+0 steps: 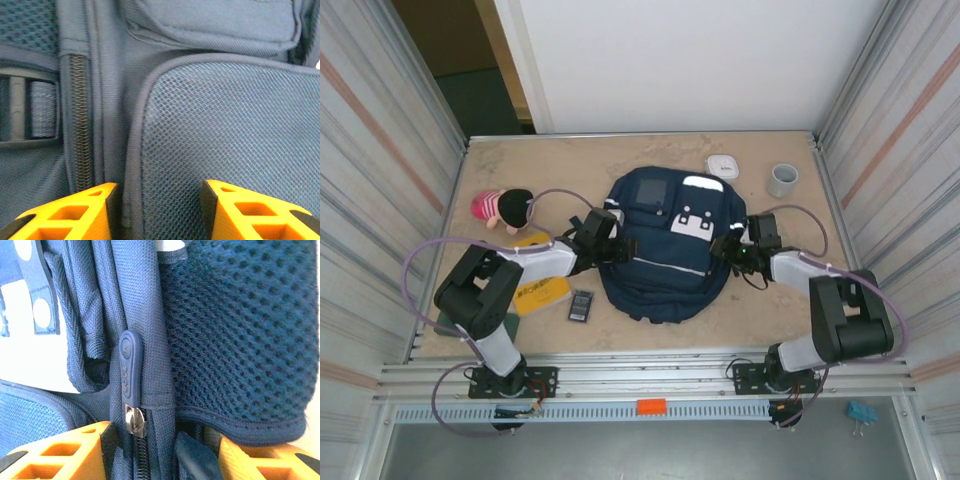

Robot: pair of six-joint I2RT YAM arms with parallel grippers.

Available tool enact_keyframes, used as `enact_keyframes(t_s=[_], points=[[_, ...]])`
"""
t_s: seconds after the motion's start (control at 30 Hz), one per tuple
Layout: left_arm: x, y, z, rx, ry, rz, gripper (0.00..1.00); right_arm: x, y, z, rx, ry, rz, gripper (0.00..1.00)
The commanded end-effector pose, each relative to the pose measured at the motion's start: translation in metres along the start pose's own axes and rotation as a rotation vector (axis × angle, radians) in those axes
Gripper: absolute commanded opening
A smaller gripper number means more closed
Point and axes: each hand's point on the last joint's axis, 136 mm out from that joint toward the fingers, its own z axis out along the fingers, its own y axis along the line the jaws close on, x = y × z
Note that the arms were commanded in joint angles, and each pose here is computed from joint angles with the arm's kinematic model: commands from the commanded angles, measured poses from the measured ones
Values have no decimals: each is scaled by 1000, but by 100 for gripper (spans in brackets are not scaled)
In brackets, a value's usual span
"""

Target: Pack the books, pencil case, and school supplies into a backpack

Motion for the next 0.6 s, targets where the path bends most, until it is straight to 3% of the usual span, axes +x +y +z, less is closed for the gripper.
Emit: enact_keyframes(t_s=[0.0,0.13,0.3,0.43,0.57], points=[[31,10,-3,-32,78,-35,49,-16,40,9,-97,-35,-37,51],[25,21,-3,-47,61,-72,51,-25,45,26,-101,-35,-31,52],[3,10,-13,-24,9,-22,57,-39,53,34,-143,-66,-33,52],[-21,-5,-40,-23,-44,67,62,-49,47,8,-126,-119,-34,55],[-48,-24,-85,-59,-143,248,69,-59,38,-40,-111,-182,-46,58]])
